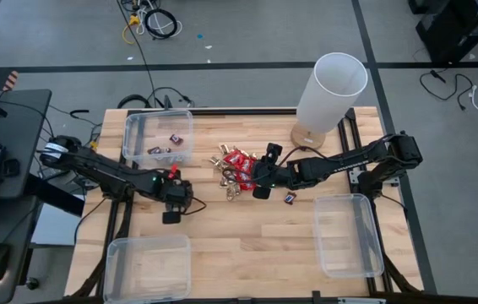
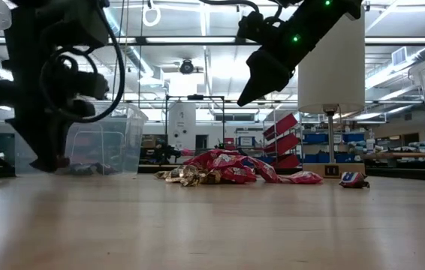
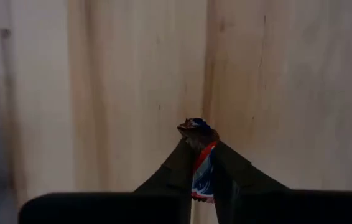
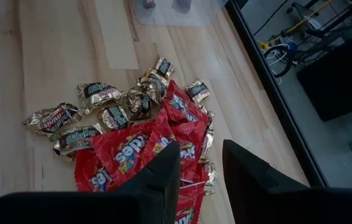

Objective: Sort candy
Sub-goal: Put the brown chocolate into the top left transparent bin

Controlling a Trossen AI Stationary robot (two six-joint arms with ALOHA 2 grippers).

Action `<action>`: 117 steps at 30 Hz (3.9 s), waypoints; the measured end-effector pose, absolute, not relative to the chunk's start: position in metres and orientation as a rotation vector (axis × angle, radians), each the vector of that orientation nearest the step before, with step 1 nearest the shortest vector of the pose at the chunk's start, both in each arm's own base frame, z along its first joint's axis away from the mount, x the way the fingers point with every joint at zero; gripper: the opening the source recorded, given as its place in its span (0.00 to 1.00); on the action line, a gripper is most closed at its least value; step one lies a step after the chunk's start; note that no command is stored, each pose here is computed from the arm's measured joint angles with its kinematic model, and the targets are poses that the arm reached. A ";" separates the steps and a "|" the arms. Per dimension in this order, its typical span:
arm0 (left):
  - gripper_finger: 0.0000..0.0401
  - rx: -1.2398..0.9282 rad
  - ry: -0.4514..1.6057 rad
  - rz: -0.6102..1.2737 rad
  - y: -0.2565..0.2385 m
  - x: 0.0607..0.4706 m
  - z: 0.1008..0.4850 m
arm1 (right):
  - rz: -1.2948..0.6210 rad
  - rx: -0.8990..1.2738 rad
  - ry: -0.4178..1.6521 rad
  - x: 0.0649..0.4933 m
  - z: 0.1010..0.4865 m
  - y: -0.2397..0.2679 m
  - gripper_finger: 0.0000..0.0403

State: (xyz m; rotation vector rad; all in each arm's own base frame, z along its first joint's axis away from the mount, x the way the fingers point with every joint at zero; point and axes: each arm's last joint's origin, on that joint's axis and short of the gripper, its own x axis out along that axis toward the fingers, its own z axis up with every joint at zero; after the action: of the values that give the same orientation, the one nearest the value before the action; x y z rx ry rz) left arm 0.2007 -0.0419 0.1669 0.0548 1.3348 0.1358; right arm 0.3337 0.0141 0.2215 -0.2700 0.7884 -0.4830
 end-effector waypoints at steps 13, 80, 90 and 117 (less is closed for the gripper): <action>0.08 0.098 1.279 0.158 -0.045 0.220 0.220 | -0.477 -0.288 0.806 0.333 0.221 0.014 0.27; 0.08 -0.294 1.597 0.914 0.151 0.133 0.276 | -0.447 -0.336 0.841 0.330 0.219 0.020 0.27; 0.08 -0.217 1.579 0.980 0.157 0.135 0.274 | -0.452 -0.326 0.838 0.330 0.219 0.020 0.27; 0.19 -0.158 1.532 1.034 0.162 0.138 0.276 | -0.456 -0.314 0.835 0.330 0.219 0.020 0.27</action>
State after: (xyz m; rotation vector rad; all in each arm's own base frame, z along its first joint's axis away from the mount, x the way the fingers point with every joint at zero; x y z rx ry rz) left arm 0.1384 0.1617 0.2757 -0.1583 1.5320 1.0343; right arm 0.3300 0.0196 0.2189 -0.3143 0.8354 -0.4560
